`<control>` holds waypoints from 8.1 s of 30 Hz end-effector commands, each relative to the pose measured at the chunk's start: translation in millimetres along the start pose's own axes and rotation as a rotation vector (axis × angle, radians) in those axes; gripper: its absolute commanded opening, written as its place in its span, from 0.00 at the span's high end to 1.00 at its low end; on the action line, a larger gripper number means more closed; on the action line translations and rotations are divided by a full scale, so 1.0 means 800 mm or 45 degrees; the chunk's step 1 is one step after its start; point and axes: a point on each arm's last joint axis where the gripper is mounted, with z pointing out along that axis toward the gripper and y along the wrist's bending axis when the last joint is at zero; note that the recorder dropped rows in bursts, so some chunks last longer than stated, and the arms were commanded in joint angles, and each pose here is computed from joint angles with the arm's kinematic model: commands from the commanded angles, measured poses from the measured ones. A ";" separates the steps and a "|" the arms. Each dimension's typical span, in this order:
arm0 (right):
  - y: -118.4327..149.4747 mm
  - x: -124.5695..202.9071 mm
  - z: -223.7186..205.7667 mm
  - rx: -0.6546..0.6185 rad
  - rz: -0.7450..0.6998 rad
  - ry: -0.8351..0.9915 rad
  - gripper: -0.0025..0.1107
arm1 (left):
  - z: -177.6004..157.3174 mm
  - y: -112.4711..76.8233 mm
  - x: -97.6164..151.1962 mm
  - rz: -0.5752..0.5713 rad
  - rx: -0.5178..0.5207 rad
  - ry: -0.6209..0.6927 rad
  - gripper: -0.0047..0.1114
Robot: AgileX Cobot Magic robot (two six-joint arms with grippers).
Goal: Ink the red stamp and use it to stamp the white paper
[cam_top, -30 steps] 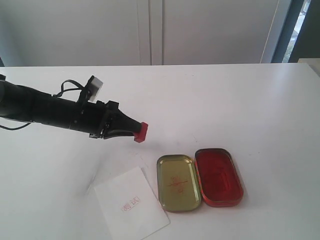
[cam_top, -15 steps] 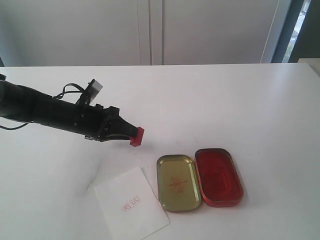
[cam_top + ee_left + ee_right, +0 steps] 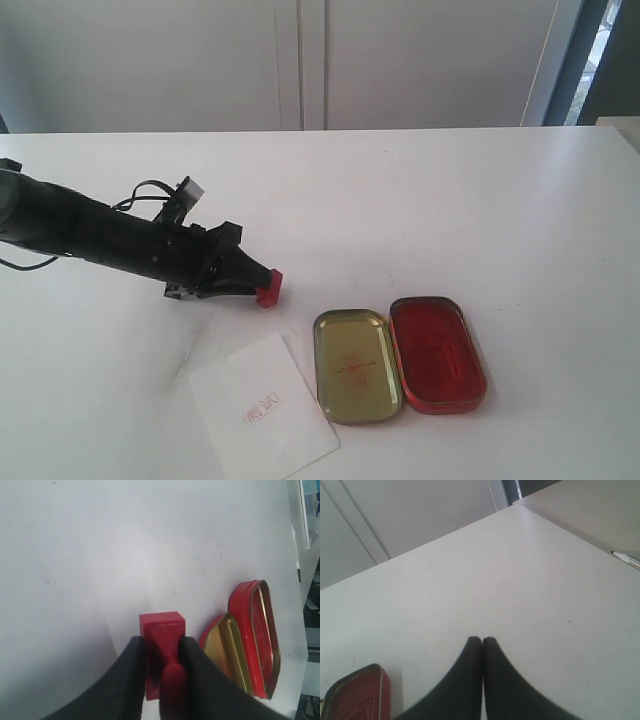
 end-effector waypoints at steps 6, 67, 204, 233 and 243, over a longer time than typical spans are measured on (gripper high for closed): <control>0.000 0.001 0.000 -0.006 -0.014 -0.007 0.98 | -0.002 0.005 0.002 -0.033 -0.054 0.024 0.66; 0.000 0.001 0.000 -0.006 -0.013 -0.007 0.98 | -0.127 -0.050 0.026 0.021 -0.395 0.129 0.96; 0.000 0.001 0.000 -0.006 0.008 -0.007 0.98 | -0.248 -0.071 0.351 0.588 -1.108 -0.811 0.96; 0.000 0.001 0.000 -0.006 0.008 -0.007 0.98 | -0.244 -0.059 0.363 0.599 -1.143 -0.932 0.96; 0.000 0.001 0.000 -0.006 0.008 -0.007 0.98 | -0.244 -0.059 0.363 0.600 -1.141 -0.931 0.96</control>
